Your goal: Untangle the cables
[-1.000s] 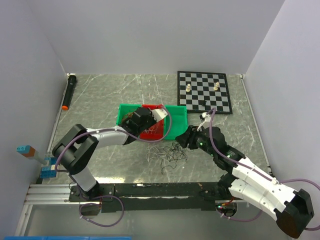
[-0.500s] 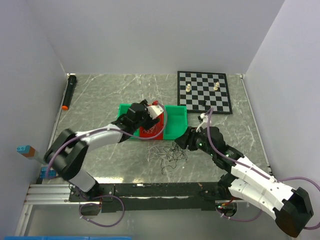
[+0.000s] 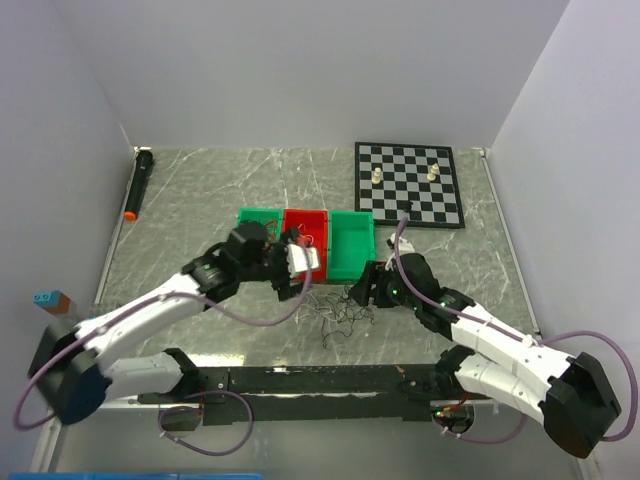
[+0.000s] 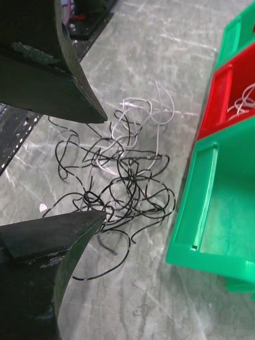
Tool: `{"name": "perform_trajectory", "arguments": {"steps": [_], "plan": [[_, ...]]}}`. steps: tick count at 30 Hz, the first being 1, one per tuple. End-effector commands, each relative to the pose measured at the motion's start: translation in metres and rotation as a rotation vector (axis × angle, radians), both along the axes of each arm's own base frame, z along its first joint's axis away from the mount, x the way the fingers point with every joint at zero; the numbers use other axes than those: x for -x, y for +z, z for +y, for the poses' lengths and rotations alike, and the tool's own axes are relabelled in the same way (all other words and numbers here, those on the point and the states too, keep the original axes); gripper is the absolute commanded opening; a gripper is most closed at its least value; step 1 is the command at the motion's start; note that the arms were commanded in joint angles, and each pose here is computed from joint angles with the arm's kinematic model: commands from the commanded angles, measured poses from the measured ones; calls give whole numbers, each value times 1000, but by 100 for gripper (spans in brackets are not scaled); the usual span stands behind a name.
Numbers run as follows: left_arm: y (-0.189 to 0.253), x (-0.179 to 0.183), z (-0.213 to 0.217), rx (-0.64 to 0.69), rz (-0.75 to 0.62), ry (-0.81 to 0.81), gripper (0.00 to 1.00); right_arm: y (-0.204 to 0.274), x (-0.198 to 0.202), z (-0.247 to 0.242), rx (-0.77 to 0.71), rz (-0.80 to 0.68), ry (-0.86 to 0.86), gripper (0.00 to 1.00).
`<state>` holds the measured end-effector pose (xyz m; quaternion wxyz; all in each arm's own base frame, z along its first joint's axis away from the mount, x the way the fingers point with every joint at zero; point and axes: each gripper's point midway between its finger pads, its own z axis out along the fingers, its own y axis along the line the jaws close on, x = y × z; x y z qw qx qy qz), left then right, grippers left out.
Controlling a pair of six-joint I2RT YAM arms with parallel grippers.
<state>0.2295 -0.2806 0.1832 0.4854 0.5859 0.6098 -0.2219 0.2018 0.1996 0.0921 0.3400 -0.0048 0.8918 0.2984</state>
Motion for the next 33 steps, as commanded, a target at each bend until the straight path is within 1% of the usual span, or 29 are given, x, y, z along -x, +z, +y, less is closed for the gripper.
{"name": "perform_trajectory", "arguments": {"steps": [1,4,10,12,16,18,20,25,27,28,29,31,32,33], "plan": [[-71,17,2,-166,244,-54,90,0,-9,-5,27,-16,-36,73],[-87,17,-4,-197,344,-72,89,-3,-11,-7,50,-10,-50,73],[-94,7,-10,-192,338,-55,87,-7,-13,-6,50,-16,-48,73],[-95,6,-11,-187,342,-54,82,-9,-13,-4,45,-11,-42,73],[-97,10,-15,-173,339,-80,60,-14,-14,3,30,7,-32,72],[-102,15,-16,-185,340,-105,52,-13,-15,5,22,6,-31,72],[-106,20,-17,-197,328,-124,51,-12,-16,6,16,1,-33,71],[-110,18,-22,-203,305,-133,52,-13,-17,8,10,2,-29,70],[-109,15,-24,-202,282,-136,49,-15,-16,10,6,7,-23,69],[-108,12,-25,-201,272,-133,44,-16,-17,10,6,9,-24,68],[-106,11,-26,-198,266,-135,36,-18,-16,11,7,14,-23,66],[-90,3,-32,-179,222,-134,15,-22,-16,11,17,24,-21,63],[-80,-1,-35,-169,205,-127,7,-26,-14,11,26,32,-17,61],[-69,-4,-37,-164,183,-127,2,-29,-13,10,34,43,-17,58]]}}
